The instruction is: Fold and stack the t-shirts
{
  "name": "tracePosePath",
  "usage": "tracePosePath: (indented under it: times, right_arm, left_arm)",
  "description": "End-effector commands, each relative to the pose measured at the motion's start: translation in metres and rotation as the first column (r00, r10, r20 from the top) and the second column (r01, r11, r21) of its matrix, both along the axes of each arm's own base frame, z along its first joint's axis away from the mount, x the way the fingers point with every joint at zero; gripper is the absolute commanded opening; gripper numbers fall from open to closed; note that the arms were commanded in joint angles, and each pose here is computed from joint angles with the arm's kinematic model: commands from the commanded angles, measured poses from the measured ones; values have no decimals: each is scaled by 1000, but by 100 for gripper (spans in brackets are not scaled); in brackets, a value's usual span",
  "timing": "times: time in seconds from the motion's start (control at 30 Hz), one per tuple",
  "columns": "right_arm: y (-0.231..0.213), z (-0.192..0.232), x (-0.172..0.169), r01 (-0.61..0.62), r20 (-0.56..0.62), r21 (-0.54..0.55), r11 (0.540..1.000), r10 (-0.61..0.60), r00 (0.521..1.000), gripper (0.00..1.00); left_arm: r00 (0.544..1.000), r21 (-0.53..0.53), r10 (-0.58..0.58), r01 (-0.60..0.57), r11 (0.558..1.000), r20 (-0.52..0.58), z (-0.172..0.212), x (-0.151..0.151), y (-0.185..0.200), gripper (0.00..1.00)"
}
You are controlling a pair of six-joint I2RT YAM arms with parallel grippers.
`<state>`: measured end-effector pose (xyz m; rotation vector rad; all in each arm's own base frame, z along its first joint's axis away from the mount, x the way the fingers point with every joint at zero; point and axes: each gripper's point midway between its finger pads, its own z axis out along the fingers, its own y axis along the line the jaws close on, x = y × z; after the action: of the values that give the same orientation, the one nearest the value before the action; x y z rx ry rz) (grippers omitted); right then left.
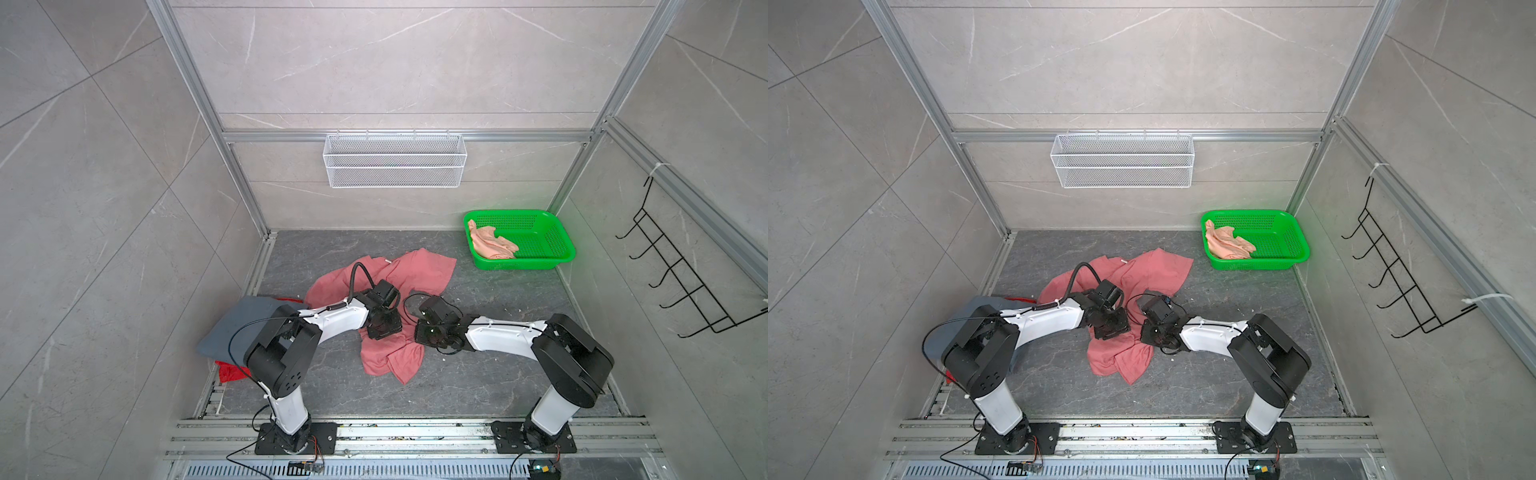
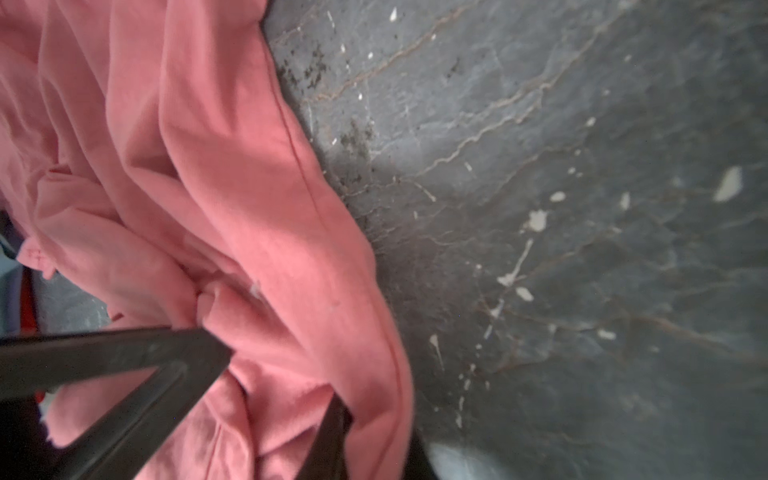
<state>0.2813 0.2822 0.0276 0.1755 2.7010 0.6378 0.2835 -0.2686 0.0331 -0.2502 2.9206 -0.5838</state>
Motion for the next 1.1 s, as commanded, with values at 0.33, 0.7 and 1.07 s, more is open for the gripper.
tracePosePath:
  times: [0.33,0.7,1.07]
  right_arm:
    - [-23,27,0,-9,79,-101,995,17,997,3]
    - [-77,79,35,61,192,-243,968,-14,981,0]
    - [-100,136,96,-8,241,-403,915,114,964,4]
  left_arm:
    - [987,-23,17,-13,1000,161,75,2,15,0]
    - [973,115,5,-32,993,229,122,-57,105,0]
    - [982,71,-47,34,997,183,118,-90,118,26]
